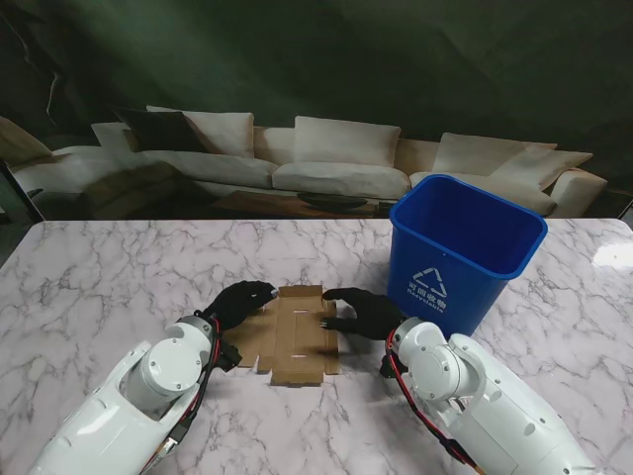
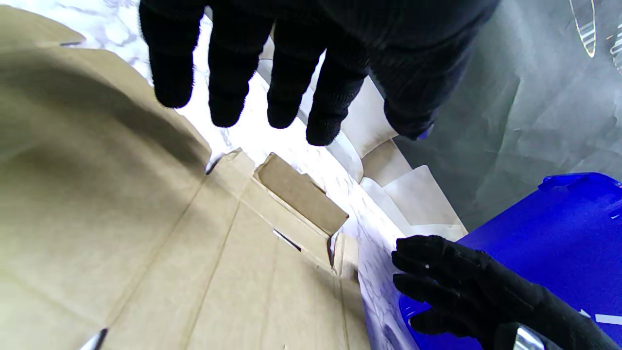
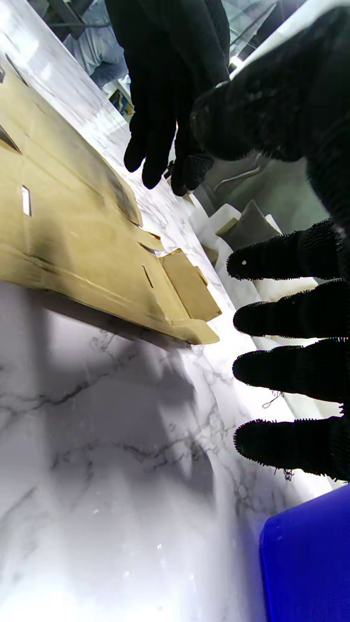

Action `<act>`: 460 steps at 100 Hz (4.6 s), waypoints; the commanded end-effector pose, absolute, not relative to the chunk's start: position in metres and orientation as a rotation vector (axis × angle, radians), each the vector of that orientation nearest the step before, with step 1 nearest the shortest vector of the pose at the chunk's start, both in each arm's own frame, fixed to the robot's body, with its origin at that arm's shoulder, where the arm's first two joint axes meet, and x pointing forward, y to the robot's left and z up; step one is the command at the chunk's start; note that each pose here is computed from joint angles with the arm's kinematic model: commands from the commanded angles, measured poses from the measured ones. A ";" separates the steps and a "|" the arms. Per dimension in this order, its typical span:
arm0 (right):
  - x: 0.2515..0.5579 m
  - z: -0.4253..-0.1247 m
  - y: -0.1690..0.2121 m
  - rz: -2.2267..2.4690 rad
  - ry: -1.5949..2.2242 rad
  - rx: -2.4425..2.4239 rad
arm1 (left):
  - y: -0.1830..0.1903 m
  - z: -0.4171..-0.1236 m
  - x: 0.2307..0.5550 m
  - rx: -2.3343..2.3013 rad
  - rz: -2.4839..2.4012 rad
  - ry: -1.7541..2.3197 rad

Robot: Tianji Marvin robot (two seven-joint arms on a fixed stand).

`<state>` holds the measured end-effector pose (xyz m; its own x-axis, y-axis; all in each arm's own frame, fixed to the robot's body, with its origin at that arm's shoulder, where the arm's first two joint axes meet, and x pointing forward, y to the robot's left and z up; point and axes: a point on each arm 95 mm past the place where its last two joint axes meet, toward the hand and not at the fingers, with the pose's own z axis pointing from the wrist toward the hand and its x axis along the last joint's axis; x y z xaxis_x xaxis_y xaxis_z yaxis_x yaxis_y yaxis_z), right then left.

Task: Fold the flattened cardboard along its creases and drop it into the bin

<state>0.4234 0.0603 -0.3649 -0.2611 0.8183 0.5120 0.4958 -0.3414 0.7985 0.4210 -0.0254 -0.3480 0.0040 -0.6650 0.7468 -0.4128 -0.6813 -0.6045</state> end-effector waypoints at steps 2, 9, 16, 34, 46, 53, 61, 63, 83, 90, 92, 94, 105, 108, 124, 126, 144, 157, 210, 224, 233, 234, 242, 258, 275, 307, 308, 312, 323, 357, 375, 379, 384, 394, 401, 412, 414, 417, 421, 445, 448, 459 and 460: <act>0.435 -0.355 0.063 1.650 1.609 1.667 | -0.029 -0.349 0.420 -2.075 -1.736 1.149; 0.441 -0.352 0.067 1.646 1.631 1.651 | -0.029 -0.349 0.420 -2.073 -1.736 1.148; 0.447 -0.349 0.071 1.618 1.673 1.635 | -0.029 -0.348 0.421 -2.071 -1.740 1.144; 0.466 -0.346 0.083 1.601 1.692 1.599 | -0.027 -0.345 0.420 -2.056 -1.754 1.137; 0.479 -0.347 0.091 1.570 1.706 1.574 | -0.024 -0.342 0.419 -2.037 -1.768 1.126; 0.487 -0.349 0.095 1.556 1.702 1.572 | -0.023 -0.341 0.418 -2.032 -1.771 1.123; 0.494 -0.351 0.100 1.544 1.692 1.572 | -0.023 -0.341 0.418 -2.030 -1.771 1.124; 0.496 -0.351 0.101 1.540 1.691 1.573 | -0.023 -0.341 0.418 -2.030 -1.771 1.124; 0.508 -0.356 0.110 1.512 1.675 1.581 | -0.022 -0.342 0.418 -2.028 -1.775 1.126; 0.511 -0.358 0.113 1.501 1.677 1.589 | -0.022 -0.342 0.418 -2.027 -1.777 1.123; 0.512 -0.359 0.115 1.498 1.677 1.594 | -0.022 -0.342 0.418 -2.027 -1.777 1.122; 0.513 -0.360 0.116 1.495 1.677 1.599 | -0.022 -0.342 0.418 -2.027 -1.778 1.121; 0.517 -0.365 0.121 1.473 1.688 1.606 | -0.022 -0.341 0.418 -2.026 -1.780 1.118; 0.517 -0.367 0.123 1.468 1.690 1.606 | -0.022 -0.342 0.418 -2.025 -1.780 1.118; 0.520 -0.374 0.129 1.447 1.708 1.607 | -0.022 -0.342 0.418 -2.028 -1.780 1.116; 0.520 -0.375 0.130 1.445 1.708 1.607 | -0.022 -0.342 0.418 -2.028 -1.780 1.116; 0.521 -0.380 0.134 1.432 1.719 1.602 | -0.022 -0.342 0.418 -2.028 -1.780 1.116; 0.521 -0.383 0.136 1.425 1.731 1.586 | -0.022 -0.342 0.418 -2.029 -1.780 1.115; 0.518 -0.393 0.143 1.444 1.712 1.530 | -0.023 -0.343 0.418 -2.031 -1.779 1.116; 0.515 -0.393 0.144 1.471 1.690 1.532 | -0.022 -0.343 0.418 -2.031 -1.780 1.114; 0.514 -0.393 0.142 1.479 1.691 1.528 | -0.022 -0.343 0.418 -2.031 -1.779 1.115; 0.514 -0.393 0.142 1.481 1.692 1.526 | -0.022 -0.343 0.418 -2.031 -1.779 1.115; 0.511 -0.392 0.140 1.484 1.693 1.526 | -0.022 -0.343 0.418 -2.031 -1.779 1.115; 0.506 -0.391 0.135 1.472 1.721 1.529 | -0.022 -0.343 0.418 -2.030 -1.780 1.112; 0.501 -0.392 0.132 1.459 1.727 1.523 | -0.022 -0.343 0.418 -2.031 -1.780 1.111; 0.494 -0.396 0.136 1.478 1.718 1.514 | -0.022 -0.342 0.419 -2.029 -1.783 1.105; 0.493 -0.396 0.136 1.480 1.716 1.514 | -0.022 -0.342 0.419 -2.028 -1.783 1.105; 0.492 -0.395 0.137 1.483 1.710 1.510 | -0.022 -0.342 0.419 -2.028 -1.784 1.104; 0.490 -0.392 0.138 1.479 1.683 1.493 | -0.021 -0.342 0.419 -2.028 -1.784 1.104; 0.480 -0.385 0.130 1.337 1.530 1.508 | -0.017 -0.340 0.418 -2.013 -1.793 1.082; 0.468 -0.383 0.120 1.231 1.437 1.559 | -0.016 -0.339 0.418 -2.008 -1.793 1.076; 0.465 -0.383 0.119 1.211 1.414 1.578 | -0.016 -0.339 0.418 -2.007 -1.793 1.076; 0.461 -0.383 0.119 1.191 1.394 1.594 | -0.016 -0.339 0.418 -2.006 -1.793 1.075; 0.455 -0.384 0.121 1.163 1.359 1.631 | -0.015 -0.339 0.418 -2.006 -1.793 1.075; 0.452 -0.385 0.124 1.151 1.349 1.659 | -0.015 -0.338 0.418 -2.003 -1.793 1.074; 0.447 -0.387 0.126 1.137 1.349 1.702 | -0.014 -0.338 0.418 -2.003 -1.794 1.069; 0.447 -0.387 0.127 1.137 1.348 1.711 | -0.014 -0.338 0.418 -2.003 -1.793 1.069; 0.445 -0.387 0.127 1.136 1.349 1.723 | -0.014 -0.338 0.418 -2.003 -1.793 1.069; 0.444 -0.388 0.128 1.136 1.352 1.736 | -0.014 -0.338 0.418 -2.002 -1.792 1.070; 0.434 -0.383 0.125 1.187 1.375 1.706 | -0.014 -0.339 0.419 -1.998 -1.791 1.078; 0.434 -0.381 0.124 1.199 1.375 1.691 | -0.014 -0.339 0.419 -1.998 -1.791 1.079; 0.432 -0.372 0.119 1.249 1.380 1.627 | -0.014 -0.339 0.419 -1.994 -1.791 1.083; 0.432 -0.371 0.119 1.255 1.381 1.622 | -0.014 -0.339 0.419 -1.994 -1.791 1.083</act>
<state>0.4358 0.1246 -0.3707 -0.0027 0.9677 0.2520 0.3460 -0.2356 0.9082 0.4194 -0.0113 -0.3386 -0.0262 -0.6629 0.7483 -0.3406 -0.6978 -0.6301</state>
